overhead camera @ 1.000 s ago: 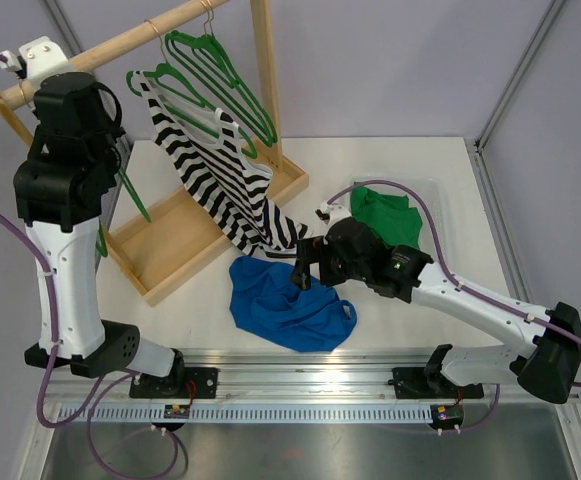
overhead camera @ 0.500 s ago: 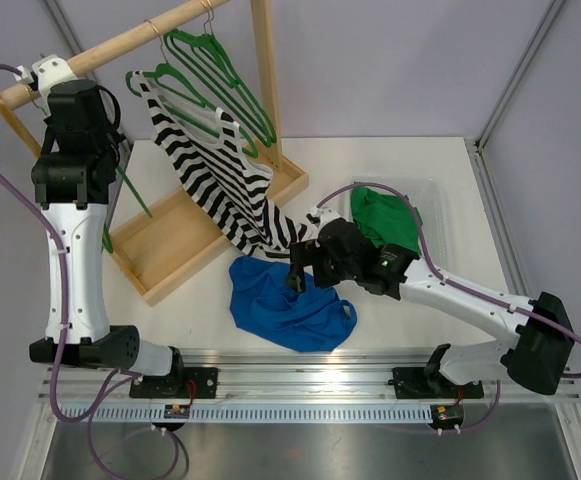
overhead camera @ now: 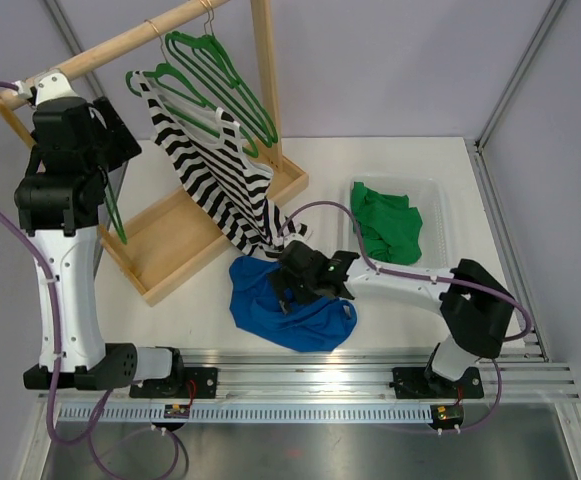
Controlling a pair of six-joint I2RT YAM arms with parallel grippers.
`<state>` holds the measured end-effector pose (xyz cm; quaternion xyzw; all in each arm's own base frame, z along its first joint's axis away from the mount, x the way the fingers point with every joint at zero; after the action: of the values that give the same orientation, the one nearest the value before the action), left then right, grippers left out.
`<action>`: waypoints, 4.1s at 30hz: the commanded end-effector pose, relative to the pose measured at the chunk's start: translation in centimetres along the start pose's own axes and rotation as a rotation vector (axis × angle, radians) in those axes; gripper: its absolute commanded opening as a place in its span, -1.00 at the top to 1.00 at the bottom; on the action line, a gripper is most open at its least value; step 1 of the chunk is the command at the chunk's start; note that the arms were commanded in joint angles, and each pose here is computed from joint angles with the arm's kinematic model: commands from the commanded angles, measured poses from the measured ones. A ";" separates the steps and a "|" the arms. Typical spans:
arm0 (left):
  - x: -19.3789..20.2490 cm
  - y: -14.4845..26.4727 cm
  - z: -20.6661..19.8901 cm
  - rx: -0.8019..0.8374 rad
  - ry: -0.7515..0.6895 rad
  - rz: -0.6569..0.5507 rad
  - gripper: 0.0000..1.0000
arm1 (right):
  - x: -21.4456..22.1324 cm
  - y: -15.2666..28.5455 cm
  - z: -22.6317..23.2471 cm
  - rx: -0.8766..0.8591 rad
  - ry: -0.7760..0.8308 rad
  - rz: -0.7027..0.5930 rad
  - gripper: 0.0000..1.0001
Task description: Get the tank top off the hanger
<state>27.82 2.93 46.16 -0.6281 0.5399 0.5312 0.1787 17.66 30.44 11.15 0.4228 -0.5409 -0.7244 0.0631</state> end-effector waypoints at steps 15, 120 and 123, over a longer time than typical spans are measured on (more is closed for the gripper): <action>4.6 14.2 4.0 0.517 0.083 -0.194 -0.98 | 1.9 -5.2 2.2 0.120 0.148 0.117 0.40; 1.4 -5.4 -13.9 0.044 -0.077 -0.165 0.17 | -3.2 20.1 -15.2 0.069 -0.370 -0.502 -0.99; 1.7 -5.8 -13.6 0.028 -0.083 -0.154 0.45 | -3.1 20.0 -15.2 0.070 -0.367 -0.501 -0.99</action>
<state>39.47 -7.44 46.72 -0.6228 0.4968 0.5491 0.2527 22.43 12.72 27.51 0.3838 -0.4662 -0.7662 -0.2197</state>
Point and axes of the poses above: each gripper's point midway between its finger pads, its own y axis back along the fingers, its own z axis along the line the jaws close on, x = y × z, the point moved 5 cm from there along y, back along the fingers, and after that the axes turned 12 degrees about y, right-handed, at the moved point
